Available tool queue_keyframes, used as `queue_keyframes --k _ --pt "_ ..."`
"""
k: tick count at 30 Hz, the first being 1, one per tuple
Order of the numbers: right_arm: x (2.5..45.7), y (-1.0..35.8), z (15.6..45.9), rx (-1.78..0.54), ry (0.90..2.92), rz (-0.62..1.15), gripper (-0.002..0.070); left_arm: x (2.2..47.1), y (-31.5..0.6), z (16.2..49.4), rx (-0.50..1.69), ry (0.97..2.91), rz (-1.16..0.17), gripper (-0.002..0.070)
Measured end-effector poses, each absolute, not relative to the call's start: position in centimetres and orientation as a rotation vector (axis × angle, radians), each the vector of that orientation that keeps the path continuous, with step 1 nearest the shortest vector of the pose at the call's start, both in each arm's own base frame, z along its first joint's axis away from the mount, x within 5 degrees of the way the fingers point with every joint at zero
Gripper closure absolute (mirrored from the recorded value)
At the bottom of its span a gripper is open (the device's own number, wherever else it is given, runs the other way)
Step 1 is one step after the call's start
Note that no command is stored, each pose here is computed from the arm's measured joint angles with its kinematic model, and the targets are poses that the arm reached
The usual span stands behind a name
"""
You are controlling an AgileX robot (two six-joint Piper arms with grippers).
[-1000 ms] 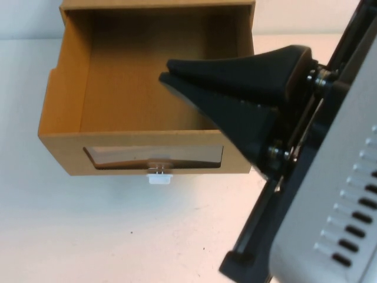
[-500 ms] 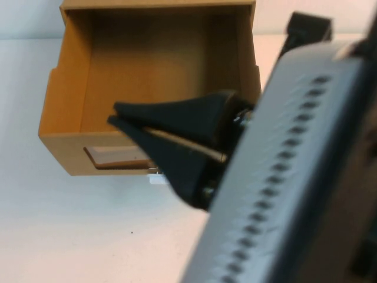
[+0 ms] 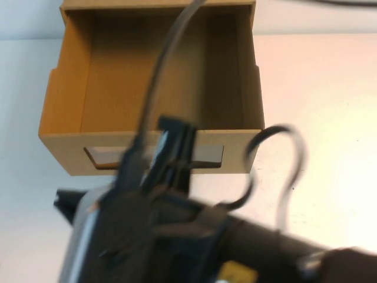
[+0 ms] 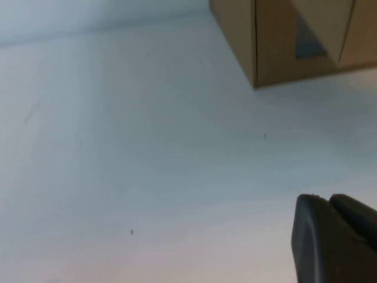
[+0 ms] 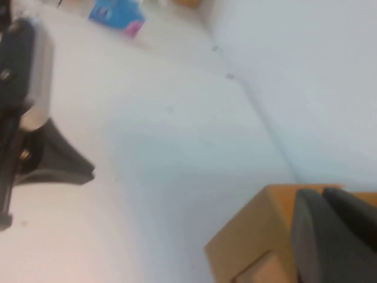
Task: Open the shoe box
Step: 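Pull the top drawer of the cardboard box fully open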
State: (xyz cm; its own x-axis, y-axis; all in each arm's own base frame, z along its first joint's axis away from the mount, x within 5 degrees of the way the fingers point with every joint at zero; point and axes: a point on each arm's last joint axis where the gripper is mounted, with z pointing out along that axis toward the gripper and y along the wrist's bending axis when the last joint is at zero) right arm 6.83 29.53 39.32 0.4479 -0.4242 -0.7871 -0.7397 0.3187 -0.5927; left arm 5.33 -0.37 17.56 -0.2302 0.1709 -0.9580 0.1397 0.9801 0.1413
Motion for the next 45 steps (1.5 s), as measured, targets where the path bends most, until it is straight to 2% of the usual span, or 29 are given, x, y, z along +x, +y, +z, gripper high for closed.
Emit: queue_keyframes --k 7,15,19,25,31,39,45 --pt "7.2 33.3 34.5 -1.438 1.216 0.217 0.0689 5.2 -0.3 17.1 0.227 1.863 0.035 0.0679" --pt "7.5 37.2 27.2 -1.632 1.242 0.096 0.0689 5.2 -0.3 17.1 0.227 1.865 0.035 0.0679" --pt "7.3 37.8 25.8 -1.682 1.224 0.100 0.0689 5.2 -0.3 17.1 0.227 1.866 0.035 0.0679" --pt "7.1 37.7 26.4 -1.677 1.197 0.118 0.0689 5.2 -0.3 17.1 0.227 1.866 0.035 0.0679" --pt "8.1 35.1 29.5 -1.400 1.509 0.186 0.0689 5.2 -0.3 17.1 0.227 1.866 0.035 0.0679" --pt "14.4 28.5 33.6 -0.910 1.906 0.301 0.0689 5.2 -0.3 17.1 0.227 1.866 0.035 0.0679" --pt "18.7 20.4 36.0 -0.555 1.972 0.305 0.0689 5.2 -0.3 17.1 0.227 1.868 0.035 0.0679"
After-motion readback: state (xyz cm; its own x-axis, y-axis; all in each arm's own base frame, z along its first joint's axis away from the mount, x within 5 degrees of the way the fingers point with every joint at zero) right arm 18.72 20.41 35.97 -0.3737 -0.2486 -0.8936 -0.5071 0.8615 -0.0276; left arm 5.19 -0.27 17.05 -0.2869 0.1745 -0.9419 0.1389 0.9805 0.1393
